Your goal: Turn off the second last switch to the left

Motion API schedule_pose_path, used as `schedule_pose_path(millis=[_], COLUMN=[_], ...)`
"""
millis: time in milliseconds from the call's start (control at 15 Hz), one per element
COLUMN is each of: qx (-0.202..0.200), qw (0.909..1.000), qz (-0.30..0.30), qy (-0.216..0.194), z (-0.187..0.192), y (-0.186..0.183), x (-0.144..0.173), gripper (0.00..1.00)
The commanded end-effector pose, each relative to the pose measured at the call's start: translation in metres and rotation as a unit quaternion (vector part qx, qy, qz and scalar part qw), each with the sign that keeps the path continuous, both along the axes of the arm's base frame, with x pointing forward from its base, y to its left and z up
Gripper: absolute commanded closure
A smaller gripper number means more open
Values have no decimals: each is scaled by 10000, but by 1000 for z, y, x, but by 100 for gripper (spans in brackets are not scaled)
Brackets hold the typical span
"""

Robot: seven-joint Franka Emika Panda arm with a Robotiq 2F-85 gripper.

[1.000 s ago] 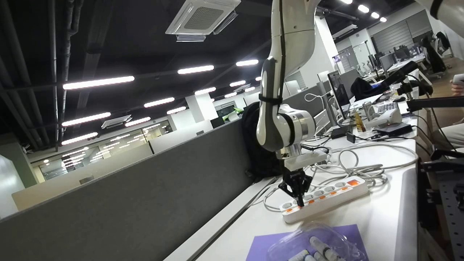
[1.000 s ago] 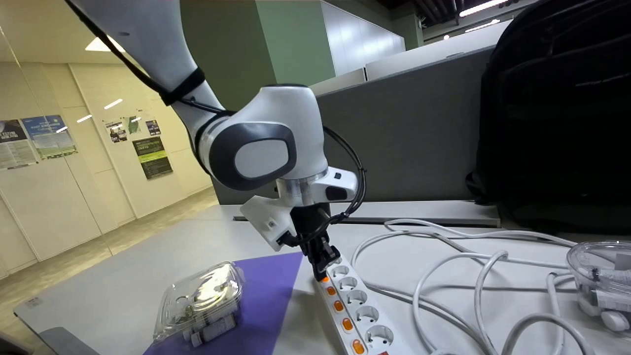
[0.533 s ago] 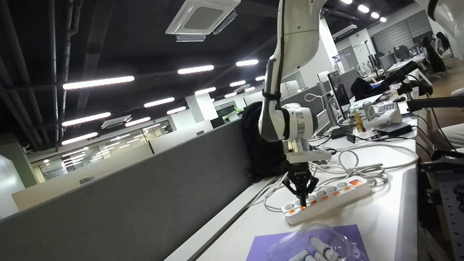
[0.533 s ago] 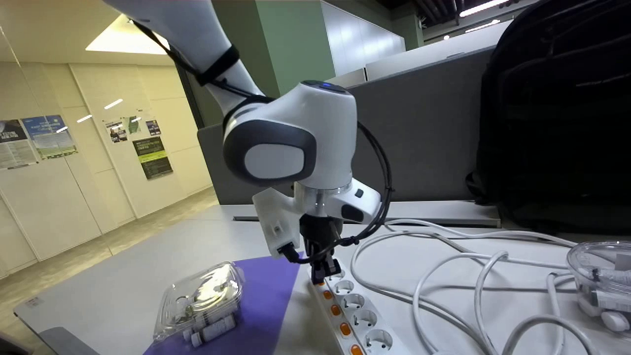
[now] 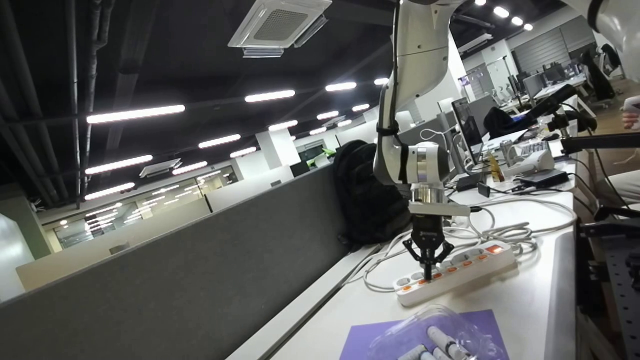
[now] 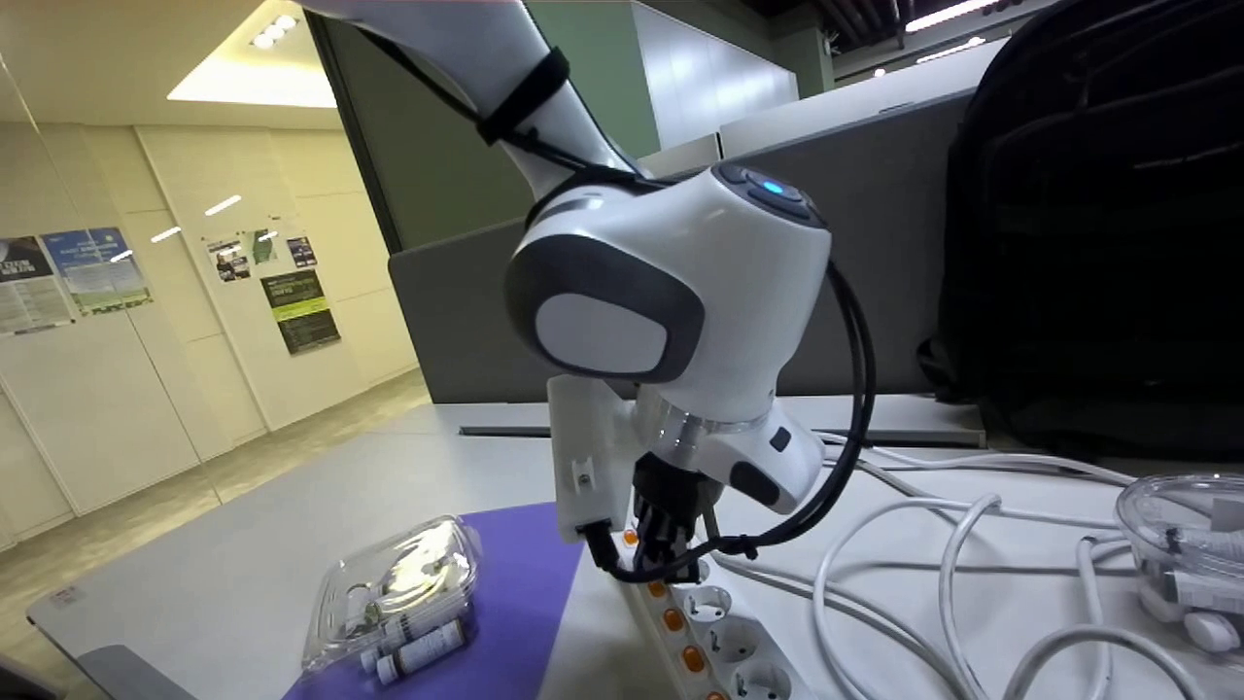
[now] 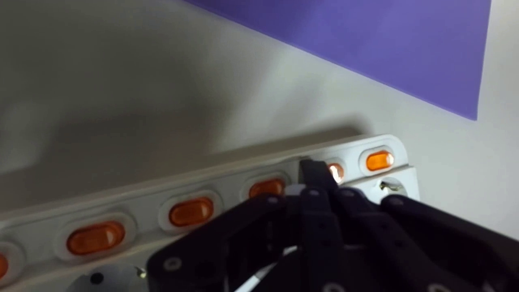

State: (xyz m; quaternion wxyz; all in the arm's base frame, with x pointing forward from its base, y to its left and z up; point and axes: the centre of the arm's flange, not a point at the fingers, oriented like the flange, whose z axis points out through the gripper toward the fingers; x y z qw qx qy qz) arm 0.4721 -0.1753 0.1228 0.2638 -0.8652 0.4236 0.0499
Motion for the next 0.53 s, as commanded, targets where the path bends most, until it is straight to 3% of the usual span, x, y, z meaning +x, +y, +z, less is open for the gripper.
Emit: schedule_pose_path(millis=[0, 267, 333, 467], qx=[-211, -499, -570, -718], qw=[9986, 9906, 9885, 9841], qz=[401, 1089, 1218, 1475], qy=[-280, -667, -693, -680], z=[16, 61, 74, 97], y=[15, 45, 53, 65], x=[8, 19, 22, 25], gripper=[100, 100, 74, 68])
